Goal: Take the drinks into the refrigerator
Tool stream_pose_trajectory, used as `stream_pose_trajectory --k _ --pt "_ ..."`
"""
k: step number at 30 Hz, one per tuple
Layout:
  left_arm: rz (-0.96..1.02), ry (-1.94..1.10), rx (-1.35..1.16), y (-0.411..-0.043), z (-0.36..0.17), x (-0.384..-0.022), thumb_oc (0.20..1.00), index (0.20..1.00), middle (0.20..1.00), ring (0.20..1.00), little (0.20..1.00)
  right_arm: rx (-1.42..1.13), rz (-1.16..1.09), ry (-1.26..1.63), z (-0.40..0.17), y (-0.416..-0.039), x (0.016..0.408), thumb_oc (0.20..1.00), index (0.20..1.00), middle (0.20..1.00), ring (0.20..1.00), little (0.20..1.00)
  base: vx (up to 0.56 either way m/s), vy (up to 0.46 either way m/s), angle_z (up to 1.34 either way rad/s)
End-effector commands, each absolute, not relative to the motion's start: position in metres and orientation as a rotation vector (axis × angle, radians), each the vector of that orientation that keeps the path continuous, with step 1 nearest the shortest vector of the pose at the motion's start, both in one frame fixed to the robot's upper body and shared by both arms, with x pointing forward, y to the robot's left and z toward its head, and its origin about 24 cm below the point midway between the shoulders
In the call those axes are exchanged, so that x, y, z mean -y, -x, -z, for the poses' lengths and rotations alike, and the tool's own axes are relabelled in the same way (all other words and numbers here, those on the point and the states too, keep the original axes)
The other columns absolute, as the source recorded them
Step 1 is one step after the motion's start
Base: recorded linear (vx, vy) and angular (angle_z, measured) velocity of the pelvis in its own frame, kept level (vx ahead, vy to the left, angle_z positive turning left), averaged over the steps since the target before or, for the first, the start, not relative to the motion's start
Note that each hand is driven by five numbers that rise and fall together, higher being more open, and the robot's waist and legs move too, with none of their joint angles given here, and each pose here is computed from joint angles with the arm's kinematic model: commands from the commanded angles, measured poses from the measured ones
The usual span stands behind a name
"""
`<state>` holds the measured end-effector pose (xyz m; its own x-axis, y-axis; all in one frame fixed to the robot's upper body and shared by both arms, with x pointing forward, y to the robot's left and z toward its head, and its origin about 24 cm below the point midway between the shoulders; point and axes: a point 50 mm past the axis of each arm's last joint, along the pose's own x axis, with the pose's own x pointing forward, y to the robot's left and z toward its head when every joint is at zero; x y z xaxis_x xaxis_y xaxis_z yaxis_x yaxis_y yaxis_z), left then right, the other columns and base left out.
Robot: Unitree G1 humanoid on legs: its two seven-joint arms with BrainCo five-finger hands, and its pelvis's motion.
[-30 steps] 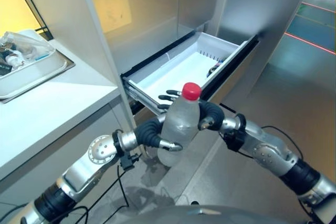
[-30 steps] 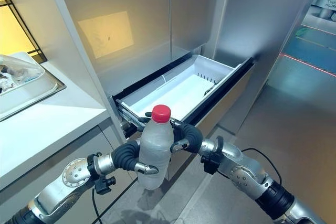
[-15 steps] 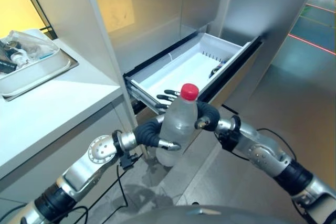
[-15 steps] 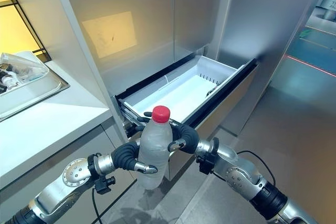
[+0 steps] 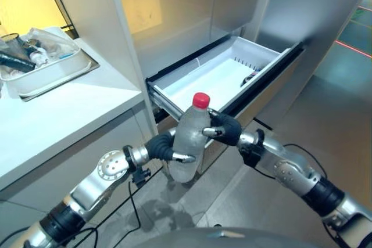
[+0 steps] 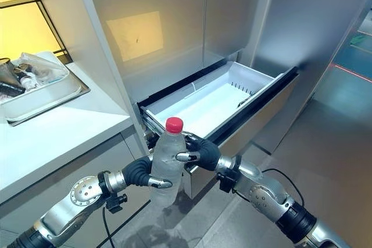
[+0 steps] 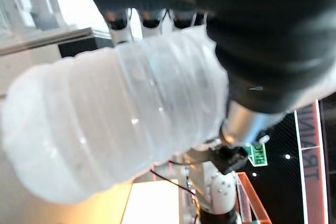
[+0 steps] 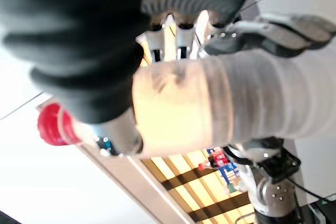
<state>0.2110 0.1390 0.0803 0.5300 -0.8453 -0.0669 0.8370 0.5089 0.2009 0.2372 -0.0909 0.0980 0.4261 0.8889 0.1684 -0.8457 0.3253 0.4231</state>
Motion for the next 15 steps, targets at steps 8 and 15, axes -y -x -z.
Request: stream_pose_trajectory --k 8,15 --pt "0.959 -0.275 0.252 -0.2402 -0.1176 -0.1313 0.2 0.2 0.2 0.2 0.2 0.034 -1.424 -0.612 -0.1363 -0.2153 0.0464 0.2 0.2 0.2 0.2 0.2 0.0 0.0 0.0" --pt "0.954 -0.281 0.245 -0.2424 -0.1167 -0.1313 0.2 0.2 0.2 0.2 0.2 0.031 -1.432 -0.618 -0.1371 -0.2147 0.0438 0.225 0.225 0.225 0.225 0.225 0.0 0.006 -0.04"
